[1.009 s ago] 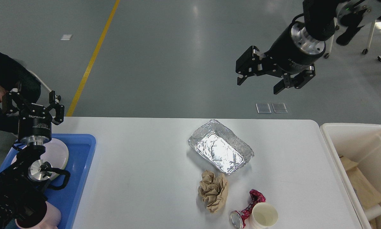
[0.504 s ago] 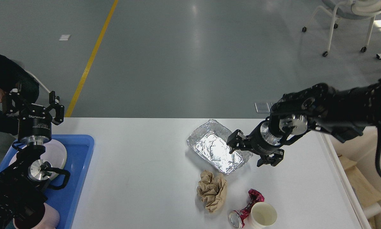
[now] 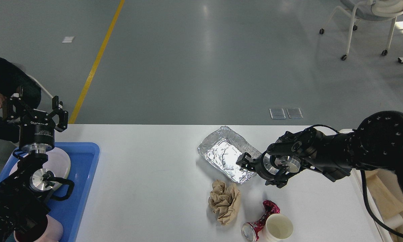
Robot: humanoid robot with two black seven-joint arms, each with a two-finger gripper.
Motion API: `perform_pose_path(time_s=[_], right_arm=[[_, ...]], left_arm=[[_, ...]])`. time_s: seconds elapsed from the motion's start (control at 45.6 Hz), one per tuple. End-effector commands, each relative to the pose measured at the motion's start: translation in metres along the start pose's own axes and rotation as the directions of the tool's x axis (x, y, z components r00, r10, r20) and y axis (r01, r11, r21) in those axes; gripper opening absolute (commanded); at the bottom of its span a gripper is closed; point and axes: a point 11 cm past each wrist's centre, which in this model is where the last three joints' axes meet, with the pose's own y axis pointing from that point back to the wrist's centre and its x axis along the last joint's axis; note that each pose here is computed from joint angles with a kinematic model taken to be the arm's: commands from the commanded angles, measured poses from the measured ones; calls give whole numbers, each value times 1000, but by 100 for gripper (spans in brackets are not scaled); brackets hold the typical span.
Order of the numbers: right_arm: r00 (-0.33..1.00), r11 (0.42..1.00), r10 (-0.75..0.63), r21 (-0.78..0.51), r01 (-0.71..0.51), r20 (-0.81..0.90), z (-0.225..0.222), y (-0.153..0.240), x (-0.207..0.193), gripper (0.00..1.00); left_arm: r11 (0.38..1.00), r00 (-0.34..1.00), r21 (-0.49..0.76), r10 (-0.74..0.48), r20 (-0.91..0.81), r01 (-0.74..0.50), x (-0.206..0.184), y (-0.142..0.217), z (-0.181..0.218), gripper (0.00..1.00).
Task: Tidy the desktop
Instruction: 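Grasp the foil tray edge with the right gripper and lift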
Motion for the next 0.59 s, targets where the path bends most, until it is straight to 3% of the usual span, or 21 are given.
perform_pose_path(time_s=[0.0, 0.066, 0.175, 0.307, 0.417, 0.548, 0.57], right_arm=[[1000, 1000, 11, -9, -10, 10, 5, -7, -5, 99], [999, 999, 29, -20, -28, 20, 11, -13, -8, 95], [992, 992, 119, -38, -118, 33, 15, -23, -11, 72], [978, 978, 206, -46, -204, 45, 18, -22, -3, 56], [975, 975, 220, -44, -219, 19, 17, -22, -1, 36], [978, 977, 211, -43, -211, 0, 15, -22, -6, 0], [978, 977, 208, -43, -207, 0, 15, -23, -6, 0]], left_arm=[[1000, 1000, 0, 0, 0, 0, 0, 0, 0, 97], [1000, 1000, 1, 0, -1, 0, 0, 0, -1, 97], [1000, 1000, 1, 0, -1, 0, 0, 0, -1, 97], [1000, 1000, 0, 0, 0, 0, 0, 0, 0, 97], [1000, 1000, 1, 0, -1, 0, 0, 0, -1, 97], [1000, 1000, 0, 0, 0, 0, 0, 0, 0, 97], [1000, 1000, 0, 0, 0, 0, 0, 0, 0, 97]])
